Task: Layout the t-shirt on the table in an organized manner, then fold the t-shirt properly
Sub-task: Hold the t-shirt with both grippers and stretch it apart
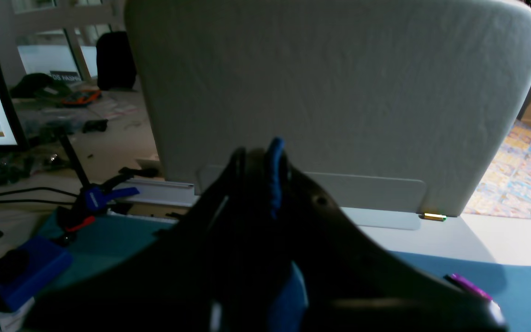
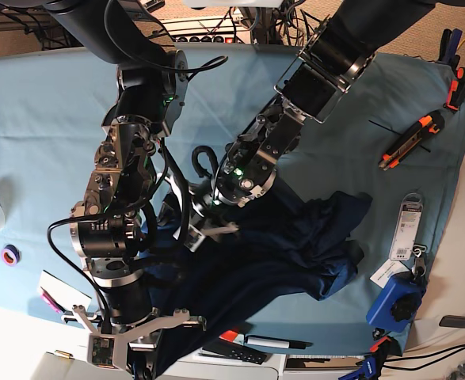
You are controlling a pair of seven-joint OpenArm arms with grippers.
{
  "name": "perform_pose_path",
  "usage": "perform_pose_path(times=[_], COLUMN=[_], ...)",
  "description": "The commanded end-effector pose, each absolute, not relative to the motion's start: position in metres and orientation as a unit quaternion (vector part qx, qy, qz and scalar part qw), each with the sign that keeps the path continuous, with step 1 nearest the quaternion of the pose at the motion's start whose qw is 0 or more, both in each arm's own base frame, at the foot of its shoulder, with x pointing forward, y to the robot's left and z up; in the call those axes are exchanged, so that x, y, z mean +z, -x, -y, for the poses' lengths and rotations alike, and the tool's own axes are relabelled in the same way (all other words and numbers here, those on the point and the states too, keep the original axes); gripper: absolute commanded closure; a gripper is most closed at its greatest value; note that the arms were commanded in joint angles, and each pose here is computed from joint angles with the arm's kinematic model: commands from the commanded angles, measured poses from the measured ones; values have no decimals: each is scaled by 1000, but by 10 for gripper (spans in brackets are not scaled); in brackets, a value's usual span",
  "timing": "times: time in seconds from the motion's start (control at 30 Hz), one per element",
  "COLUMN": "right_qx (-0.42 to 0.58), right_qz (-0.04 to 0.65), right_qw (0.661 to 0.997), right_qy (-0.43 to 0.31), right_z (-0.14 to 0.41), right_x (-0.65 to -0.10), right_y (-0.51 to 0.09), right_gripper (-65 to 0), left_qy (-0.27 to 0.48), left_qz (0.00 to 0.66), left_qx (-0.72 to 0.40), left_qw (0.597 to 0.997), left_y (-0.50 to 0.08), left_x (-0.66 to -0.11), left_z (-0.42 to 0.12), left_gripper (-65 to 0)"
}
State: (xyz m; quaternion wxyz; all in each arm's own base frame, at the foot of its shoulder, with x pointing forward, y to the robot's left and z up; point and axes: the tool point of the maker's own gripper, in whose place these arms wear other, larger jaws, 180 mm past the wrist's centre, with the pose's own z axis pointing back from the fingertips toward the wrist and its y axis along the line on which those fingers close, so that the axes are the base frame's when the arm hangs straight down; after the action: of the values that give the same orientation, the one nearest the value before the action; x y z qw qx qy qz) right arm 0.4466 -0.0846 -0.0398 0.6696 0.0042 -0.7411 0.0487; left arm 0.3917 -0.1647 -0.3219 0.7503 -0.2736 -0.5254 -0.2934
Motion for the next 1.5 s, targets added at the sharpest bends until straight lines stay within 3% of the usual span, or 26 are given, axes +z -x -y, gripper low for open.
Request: perform_pose_path(times=[0.0, 0.03, 0.07, 0.27, 0.53, 0.73, 0.83, 1.1, 1.47], right_qx=[46, 46, 46, 43, 46, 50, 51, 64, 47], right_qz=[768, 768, 769, 769, 770, 769, 767, 738, 731], right_qw=[639, 638, 638, 637, 634, 633, 636, 665, 662], right_qy=[-7, -7, -7, 32, 57, 73, 77, 95, 158], right_z=[84, 84, 84, 95, 104, 113, 116, 125, 165], right_x=[-15, -15, -14, -14, -13, -13, -16, -45, -36], right_y=[-444, -444, -444, -445, -445, -445, -447, -473, -494], right_gripper=[0, 0, 0, 0, 0, 0, 0, 0, 0], left_qy=[288, 295, 310, 477, 478, 509, 562, 529, 503], left_qz=[543, 534, 524, 443, 303, 151, 153, 152, 142], left_qx=[-298, -310, -325, -413, -455, -519, -500, -498, -485], left_qw=[731, 729, 724, 637, 688, 670, 641, 670, 701], left_y=[-396, -392, -384, -317, -292, -248, -247, -259, -266], left_x=[-300, -302, -303, -285, -303, -295, -268, -282, -295], left_z=[174, 177, 181, 200, 166, 127, 123, 89, 61], left_gripper=[-139, -44, 0, 0, 0, 0, 0, 0, 0])
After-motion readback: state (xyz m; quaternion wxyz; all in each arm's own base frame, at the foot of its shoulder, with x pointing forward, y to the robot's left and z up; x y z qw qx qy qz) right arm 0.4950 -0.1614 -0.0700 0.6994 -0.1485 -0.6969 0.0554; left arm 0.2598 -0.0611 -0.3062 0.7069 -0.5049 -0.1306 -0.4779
